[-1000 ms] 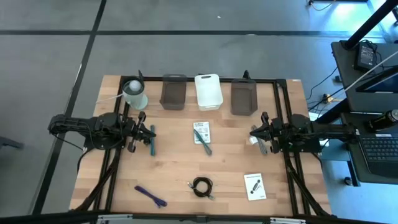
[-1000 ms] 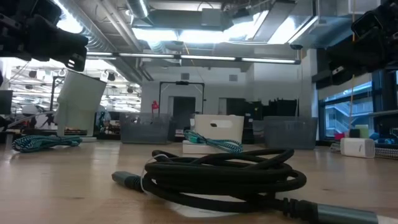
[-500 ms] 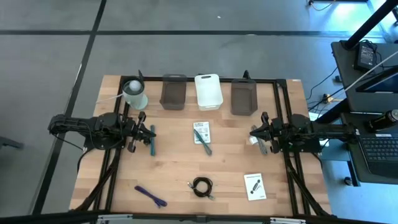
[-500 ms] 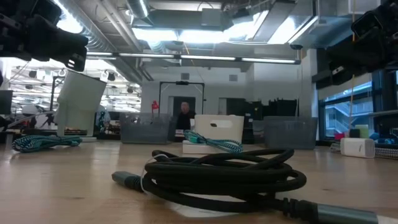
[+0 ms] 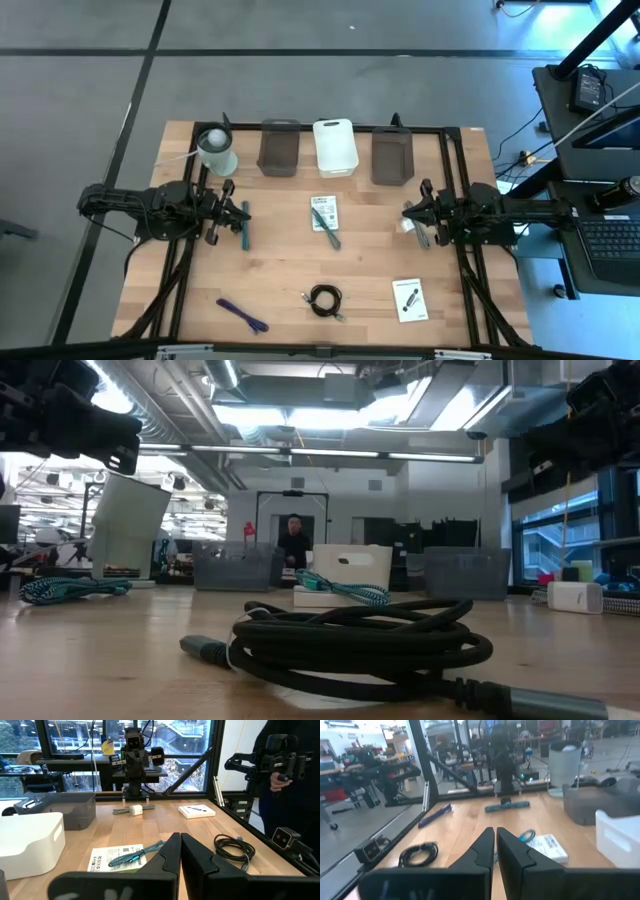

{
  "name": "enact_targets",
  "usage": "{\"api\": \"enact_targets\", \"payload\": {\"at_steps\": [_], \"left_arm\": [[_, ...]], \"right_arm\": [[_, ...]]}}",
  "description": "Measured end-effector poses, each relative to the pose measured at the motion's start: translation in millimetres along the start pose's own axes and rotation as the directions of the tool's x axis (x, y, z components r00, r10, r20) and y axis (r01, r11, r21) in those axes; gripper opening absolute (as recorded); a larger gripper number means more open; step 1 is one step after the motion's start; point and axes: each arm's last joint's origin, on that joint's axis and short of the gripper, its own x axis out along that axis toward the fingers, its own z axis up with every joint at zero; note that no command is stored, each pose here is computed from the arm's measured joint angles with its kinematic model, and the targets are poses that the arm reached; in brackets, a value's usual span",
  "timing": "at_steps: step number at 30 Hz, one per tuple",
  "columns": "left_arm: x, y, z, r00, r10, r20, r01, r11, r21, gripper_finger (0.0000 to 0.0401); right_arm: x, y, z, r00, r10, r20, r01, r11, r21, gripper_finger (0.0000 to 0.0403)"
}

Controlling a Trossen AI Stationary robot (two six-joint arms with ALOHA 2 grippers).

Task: Pick and place items into bin
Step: Put the white charger adapter into the right black bin

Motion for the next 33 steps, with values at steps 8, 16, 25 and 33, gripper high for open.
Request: {"api": "enact_targets", "payload": {"at_steps": [8, 16, 25, 33], "left_arm": [[0, 0, 0, 1.000, 0.000, 0.000, 0.000, 1.000, 0.000, 0.0006], [0, 0, 0, 1.000, 0.000, 0.000, 0.000, 1.000, 0.000, 0.0006], [0, 0, 0, 1.000, 0.000, 0.000, 0.000, 1.000, 0.000, 0.0006], [0, 0, 0, 1.000, 0.000, 0.000, 0.000, 1.000, 0.000, 0.0006]], "right_arm": [[-1, 0, 15, 0.985, -0.060, 0.164, 0.062, 0.998, -0.005, 0.0015], [5, -2, 56, 0.934, -0.318, 0.164, 0.325, 0.946, -0.018, 0.0003], [48, -4, 123, 0.817, -0.563, -0.127, 0.565, 0.824, -0.021, 0.0001], [100, -6, 158, 0.562, -0.648, -0.515, 0.742, 0.670, -0.034, 0.0001]]}}
